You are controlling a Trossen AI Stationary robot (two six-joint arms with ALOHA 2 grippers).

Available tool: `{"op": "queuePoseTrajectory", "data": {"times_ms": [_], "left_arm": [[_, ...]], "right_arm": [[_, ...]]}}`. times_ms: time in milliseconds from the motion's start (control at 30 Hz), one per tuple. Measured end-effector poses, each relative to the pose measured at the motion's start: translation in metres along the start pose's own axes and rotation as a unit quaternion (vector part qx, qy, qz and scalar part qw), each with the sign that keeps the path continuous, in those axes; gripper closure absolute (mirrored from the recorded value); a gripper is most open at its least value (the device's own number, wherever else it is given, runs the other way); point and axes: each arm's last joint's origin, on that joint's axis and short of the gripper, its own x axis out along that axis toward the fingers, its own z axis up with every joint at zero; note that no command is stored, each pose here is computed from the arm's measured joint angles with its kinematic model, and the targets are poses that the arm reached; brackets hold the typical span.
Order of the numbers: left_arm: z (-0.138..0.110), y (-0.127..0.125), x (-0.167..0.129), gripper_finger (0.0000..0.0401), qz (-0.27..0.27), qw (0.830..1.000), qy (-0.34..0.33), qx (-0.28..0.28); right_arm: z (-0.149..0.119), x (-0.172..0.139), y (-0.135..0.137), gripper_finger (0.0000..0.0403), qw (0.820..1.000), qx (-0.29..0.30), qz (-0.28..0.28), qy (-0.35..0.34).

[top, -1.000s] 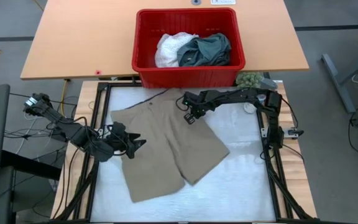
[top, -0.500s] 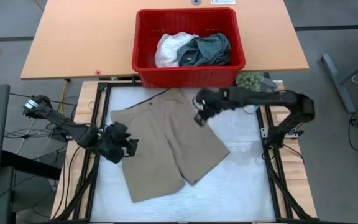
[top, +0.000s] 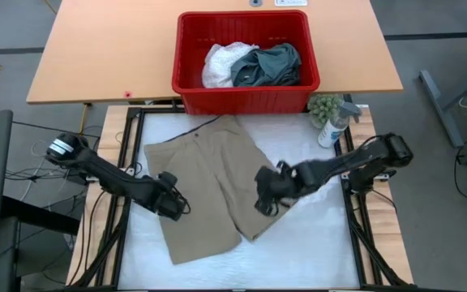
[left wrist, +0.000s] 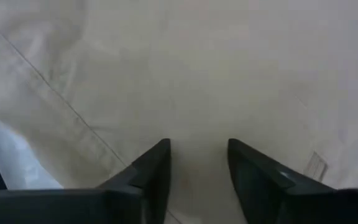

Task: Fold Laundry from Bin
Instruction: Fold the brown short pants in the red bin

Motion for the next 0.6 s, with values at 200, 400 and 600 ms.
{"op": "queuePoseTrajectory", "data": {"times_ms": [200,400,600], "left_arm": [[-0.015,-0.023,0.019,0.0347,-0.026,0.998,0.052,0.007],[-0.023,-0.052,0.015,0.0395,-0.159,0.98,0.105,-0.051],[-0.006,-0.089,-0.019,0.0397,-0.378,0.914,0.104,-0.101]], "right_arm": [[-0.032,0.044,0.044,0.0306,0.999,-0.019,-0.008,0.024],[-0.061,0.058,0.06,0.0362,0.998,-0.012,-0.031,0.062],[-0.078,0.044,0.054,0.0382,0.991,0.015,-0.088,0.095]]}}
